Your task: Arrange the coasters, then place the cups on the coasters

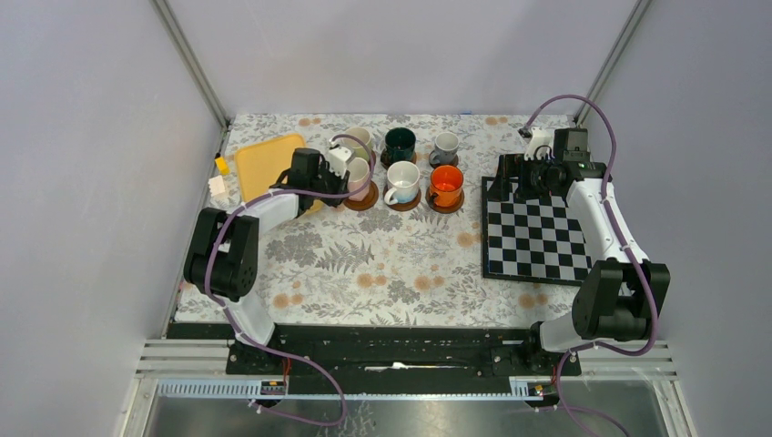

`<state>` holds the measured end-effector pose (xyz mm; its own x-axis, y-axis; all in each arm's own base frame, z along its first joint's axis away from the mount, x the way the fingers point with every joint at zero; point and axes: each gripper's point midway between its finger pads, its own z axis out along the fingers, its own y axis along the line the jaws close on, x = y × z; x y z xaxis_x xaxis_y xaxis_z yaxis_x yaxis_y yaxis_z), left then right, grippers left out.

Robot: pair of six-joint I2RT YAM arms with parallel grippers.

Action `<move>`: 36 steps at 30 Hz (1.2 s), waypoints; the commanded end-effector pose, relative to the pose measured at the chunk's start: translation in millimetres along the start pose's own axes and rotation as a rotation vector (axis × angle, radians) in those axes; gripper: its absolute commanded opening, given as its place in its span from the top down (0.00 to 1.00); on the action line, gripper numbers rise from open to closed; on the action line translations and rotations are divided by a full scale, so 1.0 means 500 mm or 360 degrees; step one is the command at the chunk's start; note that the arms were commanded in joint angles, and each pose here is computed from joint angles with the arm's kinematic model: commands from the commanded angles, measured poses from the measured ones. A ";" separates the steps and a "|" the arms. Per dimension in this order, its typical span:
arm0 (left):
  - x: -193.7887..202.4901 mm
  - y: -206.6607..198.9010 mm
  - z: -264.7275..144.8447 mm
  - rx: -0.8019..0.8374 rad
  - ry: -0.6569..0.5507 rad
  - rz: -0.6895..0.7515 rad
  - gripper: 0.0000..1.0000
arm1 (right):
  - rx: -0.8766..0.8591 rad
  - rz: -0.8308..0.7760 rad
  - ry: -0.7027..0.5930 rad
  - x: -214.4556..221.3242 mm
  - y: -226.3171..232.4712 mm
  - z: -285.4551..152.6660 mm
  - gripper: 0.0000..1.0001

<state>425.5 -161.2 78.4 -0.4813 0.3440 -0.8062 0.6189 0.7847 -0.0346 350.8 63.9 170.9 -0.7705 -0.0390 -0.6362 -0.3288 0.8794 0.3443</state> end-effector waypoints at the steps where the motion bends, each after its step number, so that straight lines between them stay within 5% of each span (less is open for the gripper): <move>1: -0.113 0.002 -0.014 -0.0001 -0.0254 0.0106 1.00 | 0.0017 -0.0037 -0.0050 -0.013 0.004 -0.016 0.02; 14: -0.097 -0.007 -0.021 -0.0015 -0.0218 0.0133 1.00 | 0.0009 -0.0037 -0.0047 -0.011 0.006 -0.016 0.02; 36: -0.094 -0.007 -0.027 -0.0035 -0.0165 0.0134 0.62 | 0.0011 -0.0041 -0.0047 -0.011 0.005 -0.016 0.02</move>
<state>422.9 -166.6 80.7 -0.4567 0.3807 -0.8041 0.6372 0.7707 0.0029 350.8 64.0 170.9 -0.7708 -0.0390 -0.6359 -0.3289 0.8792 0.3447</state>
